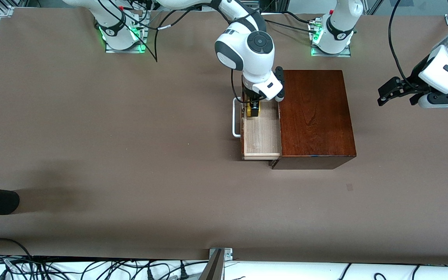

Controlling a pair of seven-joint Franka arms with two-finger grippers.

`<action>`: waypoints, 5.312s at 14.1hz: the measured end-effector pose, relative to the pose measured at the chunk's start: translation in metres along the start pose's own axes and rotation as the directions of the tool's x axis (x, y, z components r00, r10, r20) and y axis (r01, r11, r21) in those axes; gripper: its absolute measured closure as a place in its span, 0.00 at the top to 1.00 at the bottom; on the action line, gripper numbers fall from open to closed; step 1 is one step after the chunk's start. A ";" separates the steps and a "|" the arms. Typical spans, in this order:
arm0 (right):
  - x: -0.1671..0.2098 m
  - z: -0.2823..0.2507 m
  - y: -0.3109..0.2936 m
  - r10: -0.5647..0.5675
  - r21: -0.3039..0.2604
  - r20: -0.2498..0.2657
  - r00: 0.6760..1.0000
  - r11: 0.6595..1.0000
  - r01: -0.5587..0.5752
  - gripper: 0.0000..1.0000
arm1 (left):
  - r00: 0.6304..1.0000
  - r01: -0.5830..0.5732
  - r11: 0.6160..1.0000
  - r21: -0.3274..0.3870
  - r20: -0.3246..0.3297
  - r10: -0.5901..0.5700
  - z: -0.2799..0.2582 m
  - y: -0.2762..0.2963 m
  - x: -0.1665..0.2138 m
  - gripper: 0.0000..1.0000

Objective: Open drawer, take yellow block, close drawer
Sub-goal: 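Lower the right gripper into the drawer and grasp the yellow cube, then lift the cube out with the right gripper while the left gripper reaches the drawer, then lower the cube onto the table with the right gripper and release it, then push the drawer shut with the left gripper while the right gripper withdraws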

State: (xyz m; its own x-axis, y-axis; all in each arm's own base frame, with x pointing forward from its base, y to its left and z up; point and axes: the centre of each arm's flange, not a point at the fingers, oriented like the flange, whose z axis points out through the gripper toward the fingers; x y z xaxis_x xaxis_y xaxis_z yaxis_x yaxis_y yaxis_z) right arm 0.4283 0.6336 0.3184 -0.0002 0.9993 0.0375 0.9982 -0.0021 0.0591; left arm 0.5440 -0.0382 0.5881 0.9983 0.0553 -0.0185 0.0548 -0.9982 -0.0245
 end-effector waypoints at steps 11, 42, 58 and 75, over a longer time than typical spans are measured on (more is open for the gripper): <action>-0.027 -0.075 0.053 0.098 0.009 -0.053 0.994 0.995 -0.097 0.55 | 1.000 -0.001 1.000 0.000 0.000 0.001 0.000 0.000 0.000 1.00; -0.569 0.082 0.111 0.966 -0.043 0.063 0.250 0.253 -0.967 0.55 | 0.423 -0.862 0.380 -0.335 -0.063 0.904 0.135 0.420 -0.064 1.00; -0.565 0.039 0.129 0.986 -0.045 0.011 0.169 0.169 -0.985 1.00 | -0.221 -0.967 -0.208 -0.145 0.078 0.972 0.280 0.460 -0.074 1.00; -0.536 -0.264 0.162 0.965 -0.013 0.045 0.260 0.261 -0.965 1.00 | -0.115 -0.956 -0.038 -0.290 0.253 0.961 0.252 0.352 -0.018 1.00</action>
State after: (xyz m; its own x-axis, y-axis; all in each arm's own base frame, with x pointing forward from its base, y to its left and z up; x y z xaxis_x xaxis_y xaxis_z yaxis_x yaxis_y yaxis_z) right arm 0.5745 0.0881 0.5711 0.9655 0.2596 0.0220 0.2598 -0.9656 -0.0076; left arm 0.5404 -0.3846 0.3278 -0.0673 -0.9593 -0.2742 -0.9509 -0.0216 0.3089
